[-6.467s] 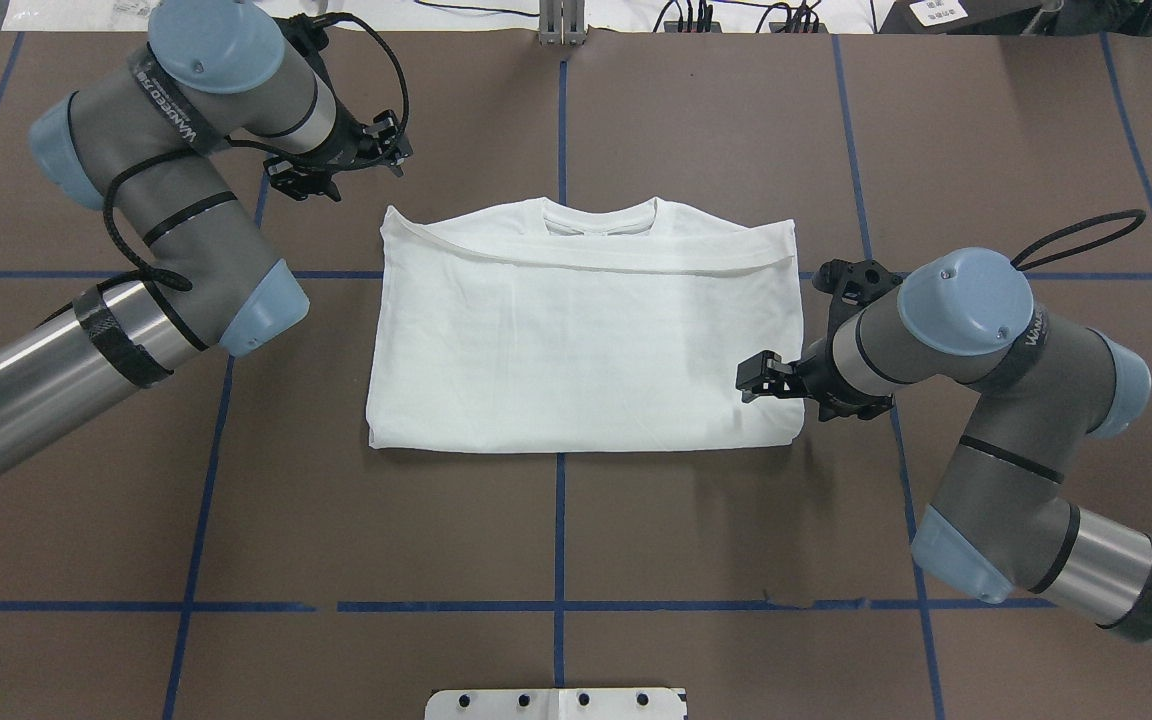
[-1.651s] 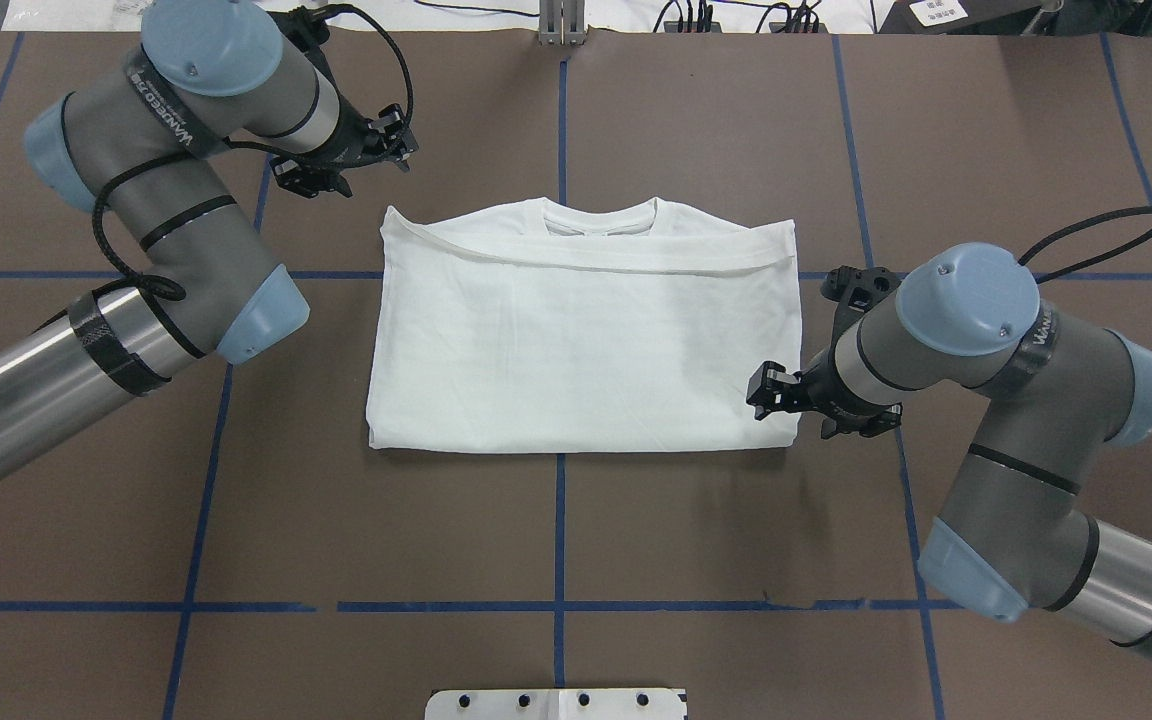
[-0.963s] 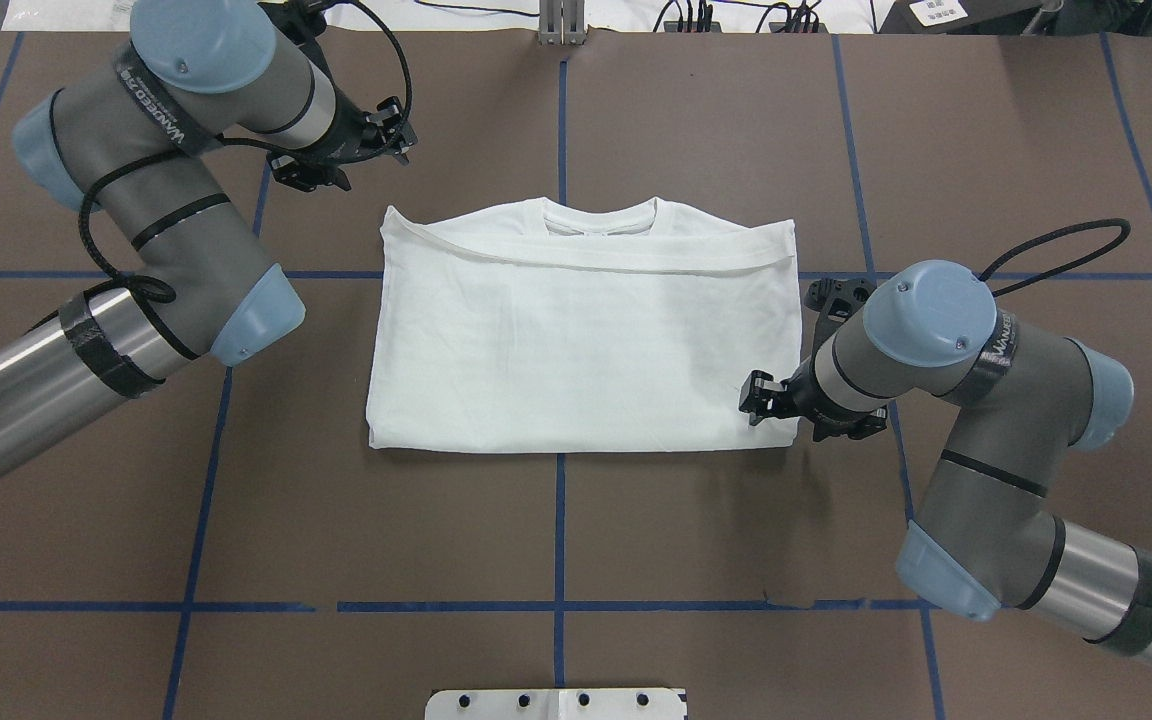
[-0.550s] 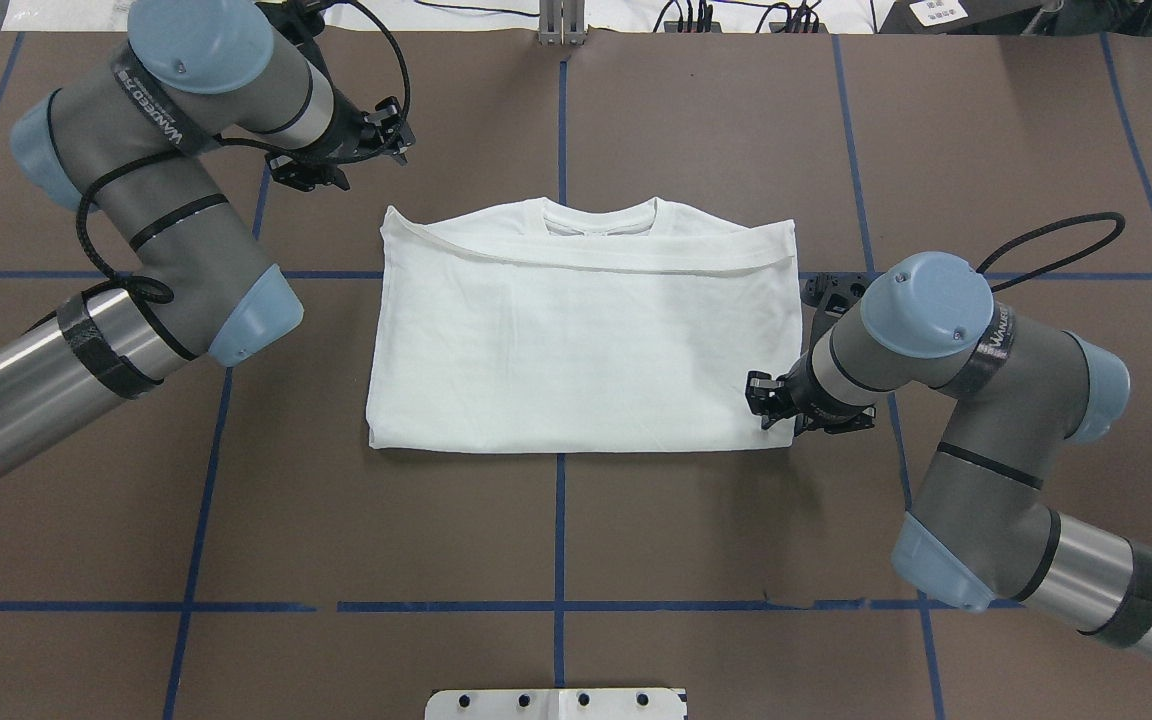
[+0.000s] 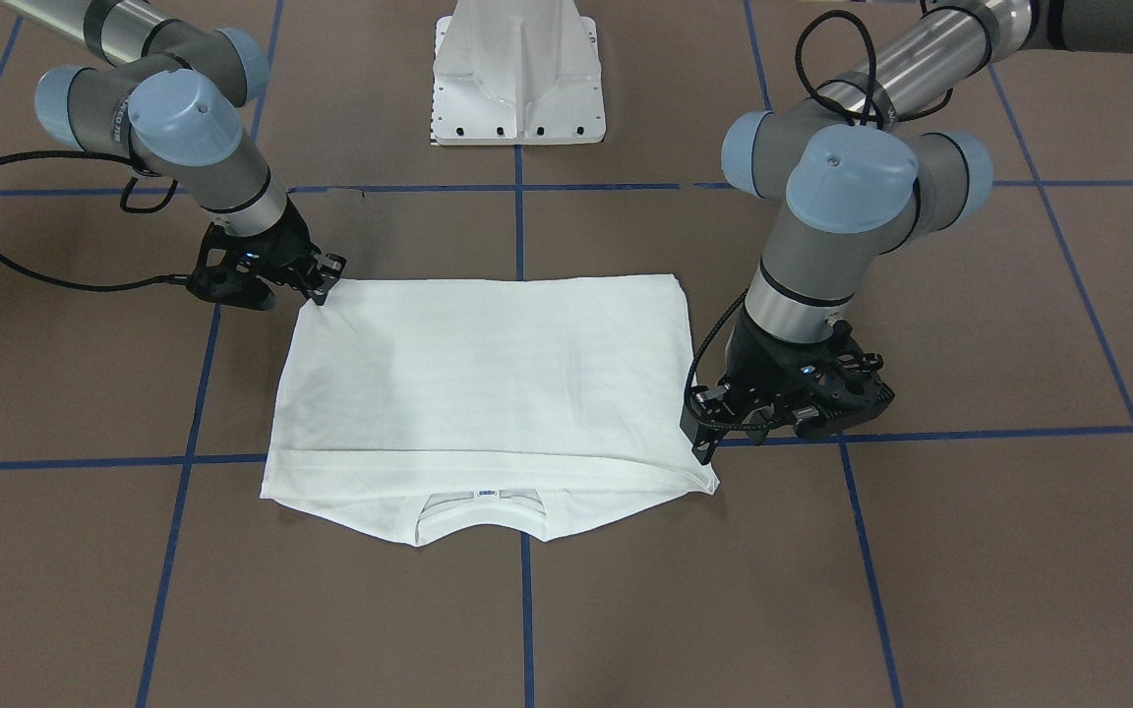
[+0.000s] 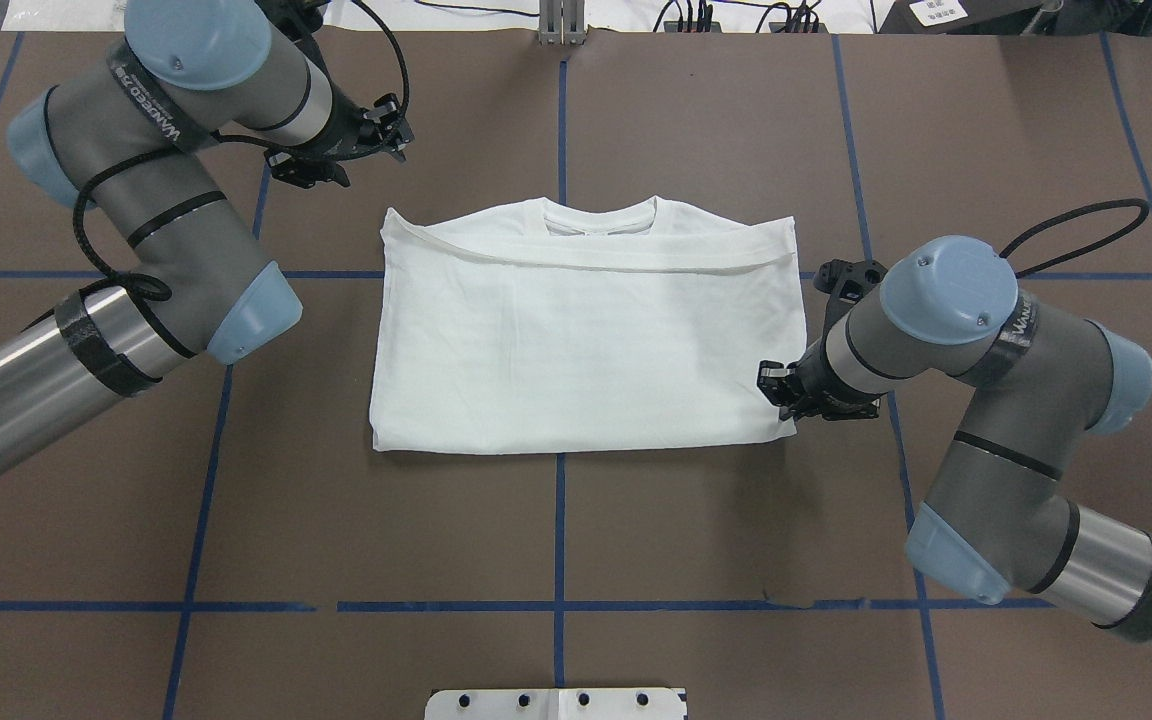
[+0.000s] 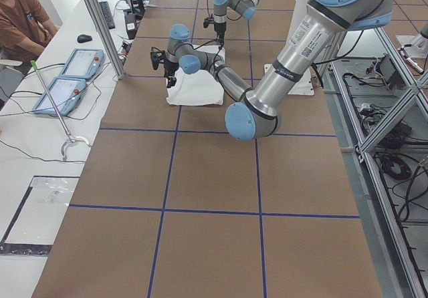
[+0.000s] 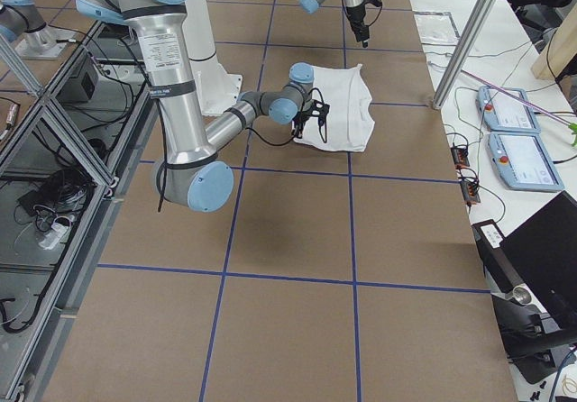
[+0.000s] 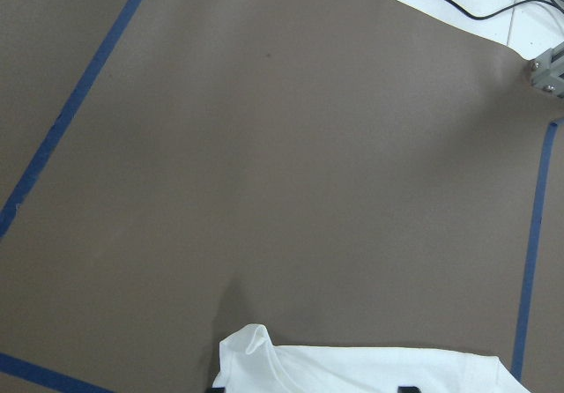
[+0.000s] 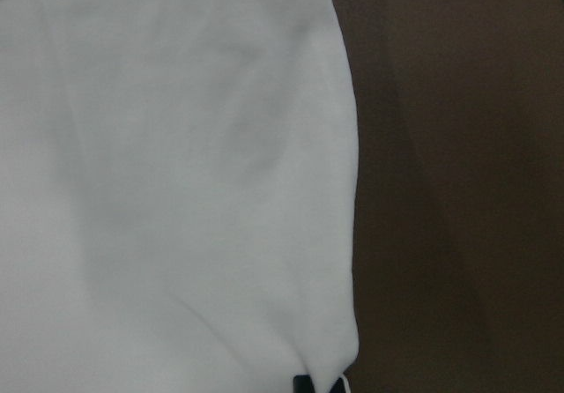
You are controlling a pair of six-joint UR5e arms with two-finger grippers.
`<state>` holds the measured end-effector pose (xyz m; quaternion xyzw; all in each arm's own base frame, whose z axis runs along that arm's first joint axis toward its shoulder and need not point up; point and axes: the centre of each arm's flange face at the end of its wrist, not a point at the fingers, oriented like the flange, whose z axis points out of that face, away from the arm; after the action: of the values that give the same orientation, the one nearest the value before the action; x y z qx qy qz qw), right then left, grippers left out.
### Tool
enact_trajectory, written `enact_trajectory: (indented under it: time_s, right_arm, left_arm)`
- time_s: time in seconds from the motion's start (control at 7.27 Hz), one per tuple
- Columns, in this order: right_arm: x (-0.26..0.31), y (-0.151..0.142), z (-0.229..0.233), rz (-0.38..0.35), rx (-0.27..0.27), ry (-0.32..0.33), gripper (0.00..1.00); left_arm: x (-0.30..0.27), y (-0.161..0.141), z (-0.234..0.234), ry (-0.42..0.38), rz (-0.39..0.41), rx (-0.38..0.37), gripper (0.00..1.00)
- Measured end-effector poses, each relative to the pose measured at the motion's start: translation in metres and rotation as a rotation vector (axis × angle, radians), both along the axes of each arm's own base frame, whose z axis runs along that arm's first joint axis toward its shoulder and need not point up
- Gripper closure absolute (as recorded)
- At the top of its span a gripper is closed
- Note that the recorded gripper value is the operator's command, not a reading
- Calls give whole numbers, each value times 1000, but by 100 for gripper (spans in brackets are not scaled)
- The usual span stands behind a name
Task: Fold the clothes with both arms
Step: 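Drag the folded shirt with the right gripper toward the robot, rotating it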
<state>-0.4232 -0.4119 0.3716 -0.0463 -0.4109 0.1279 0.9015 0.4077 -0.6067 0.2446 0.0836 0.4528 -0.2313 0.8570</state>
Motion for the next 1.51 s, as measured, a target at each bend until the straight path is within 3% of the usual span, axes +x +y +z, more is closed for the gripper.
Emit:
enact_trajectory:
  time_s: [0.28,0.55,0.83,1.1,1.24,1.51]
  right_arm:
    - [47,14,26,33,-16,32,100]
    - [91,50,53,30,-46,70,100]
    - [116,123,68,-77,-92,102,100]
    - [110,198,58,-257,-125,102,100]
    - [94,233,49,-326,-149,102,1]
    - [63,287,35,-377,-176,111,0]
  left_arm:
    - [-1,1,-3,5,-2,3,28]
    - [-2,1,-4,2,-10,8,28]
    - [-3,2,-4,-3,-22,15,29]
    - [-3,3,2,-8,-22,14,29]
    - [-3,3,2,-8,-22,15,29]
    - [-3,4,0,-5,-20,19,28]
